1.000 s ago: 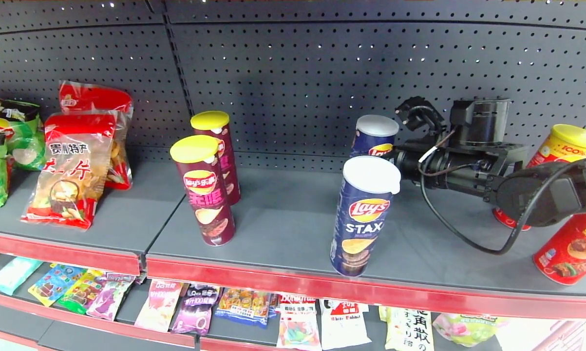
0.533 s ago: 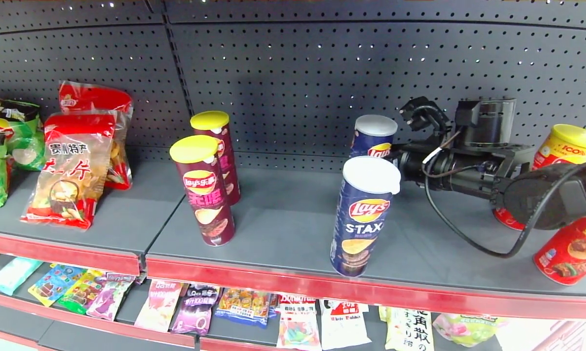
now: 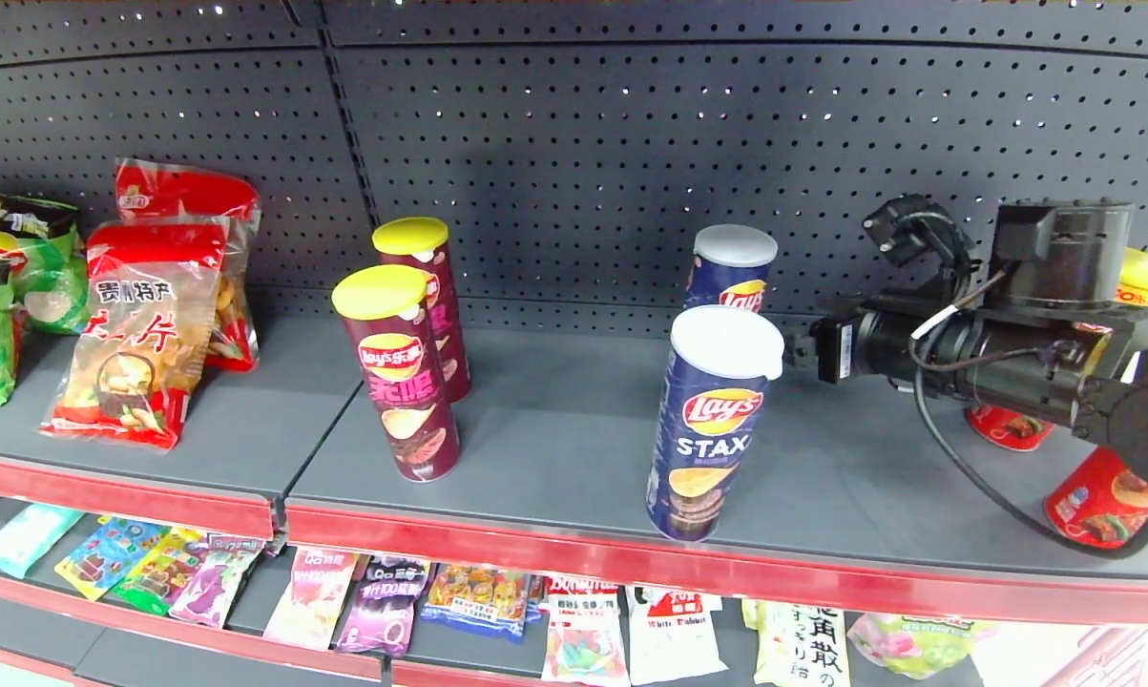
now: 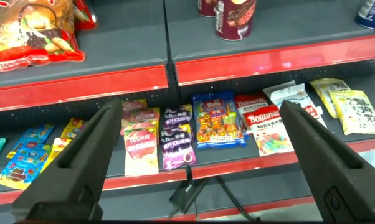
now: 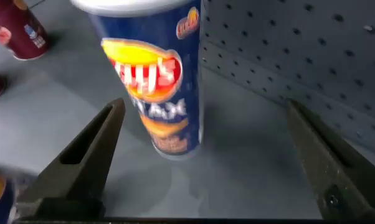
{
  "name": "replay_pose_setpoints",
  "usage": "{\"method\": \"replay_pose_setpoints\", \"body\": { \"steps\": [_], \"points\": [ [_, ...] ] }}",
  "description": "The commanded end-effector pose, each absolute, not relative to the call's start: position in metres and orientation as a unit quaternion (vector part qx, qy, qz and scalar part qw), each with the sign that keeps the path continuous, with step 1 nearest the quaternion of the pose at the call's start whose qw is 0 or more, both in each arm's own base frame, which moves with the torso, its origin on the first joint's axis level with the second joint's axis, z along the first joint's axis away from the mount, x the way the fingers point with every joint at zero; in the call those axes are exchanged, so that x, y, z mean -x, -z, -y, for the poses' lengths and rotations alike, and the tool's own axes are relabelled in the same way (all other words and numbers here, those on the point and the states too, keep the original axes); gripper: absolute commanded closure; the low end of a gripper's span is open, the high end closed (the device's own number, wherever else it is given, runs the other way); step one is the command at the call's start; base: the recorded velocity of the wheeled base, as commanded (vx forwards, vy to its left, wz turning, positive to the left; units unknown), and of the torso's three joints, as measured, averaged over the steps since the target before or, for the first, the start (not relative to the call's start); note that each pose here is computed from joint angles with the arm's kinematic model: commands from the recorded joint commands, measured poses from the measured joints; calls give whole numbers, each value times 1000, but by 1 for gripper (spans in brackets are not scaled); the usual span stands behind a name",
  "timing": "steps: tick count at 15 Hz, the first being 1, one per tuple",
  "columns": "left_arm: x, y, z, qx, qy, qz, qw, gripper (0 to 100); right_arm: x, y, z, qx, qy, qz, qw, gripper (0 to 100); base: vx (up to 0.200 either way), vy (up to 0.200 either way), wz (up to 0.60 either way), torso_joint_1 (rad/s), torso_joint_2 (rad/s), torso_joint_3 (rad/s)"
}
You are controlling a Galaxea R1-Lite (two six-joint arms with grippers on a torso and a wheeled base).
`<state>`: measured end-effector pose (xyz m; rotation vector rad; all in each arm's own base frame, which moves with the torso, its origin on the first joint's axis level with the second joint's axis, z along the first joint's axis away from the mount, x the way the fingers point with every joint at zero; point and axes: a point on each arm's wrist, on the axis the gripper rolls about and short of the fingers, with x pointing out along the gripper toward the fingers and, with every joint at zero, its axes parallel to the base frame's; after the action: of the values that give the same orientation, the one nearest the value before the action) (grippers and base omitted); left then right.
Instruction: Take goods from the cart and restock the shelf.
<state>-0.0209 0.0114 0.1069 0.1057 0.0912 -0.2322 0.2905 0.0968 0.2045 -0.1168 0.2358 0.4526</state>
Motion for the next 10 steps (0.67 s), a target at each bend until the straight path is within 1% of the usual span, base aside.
{"method": "replay_pose_setpoints", "body": {
  "steps": [1, 4, 6, 10],
  "points": [
    [20, -107, -11, -54, 117, -50, 990, 0, -275, -208, -89, 57, -218, -113, 968, 0, 0, 0, 0, 0, 0, 0],
    [19, -107, -11, -55, 117, -55, 990, 0, -256, -201, -82, 63, -182, -126, 973, 0, 0, 0, 0, 0, 0, 0],
    [17, -108, -10, -57, 119, -63, 989, 0, -238, -199, -76, 64, -178, -129, 973, 0, 0, 0, 0, 0, 0, 0],
    [11, -118, -7, -57, 141, -81, 985, 0, -182, -184, -60, 66, -183, -138, 971, 0, 0, 0, 0, 0, 0, 0]
  ]
}}
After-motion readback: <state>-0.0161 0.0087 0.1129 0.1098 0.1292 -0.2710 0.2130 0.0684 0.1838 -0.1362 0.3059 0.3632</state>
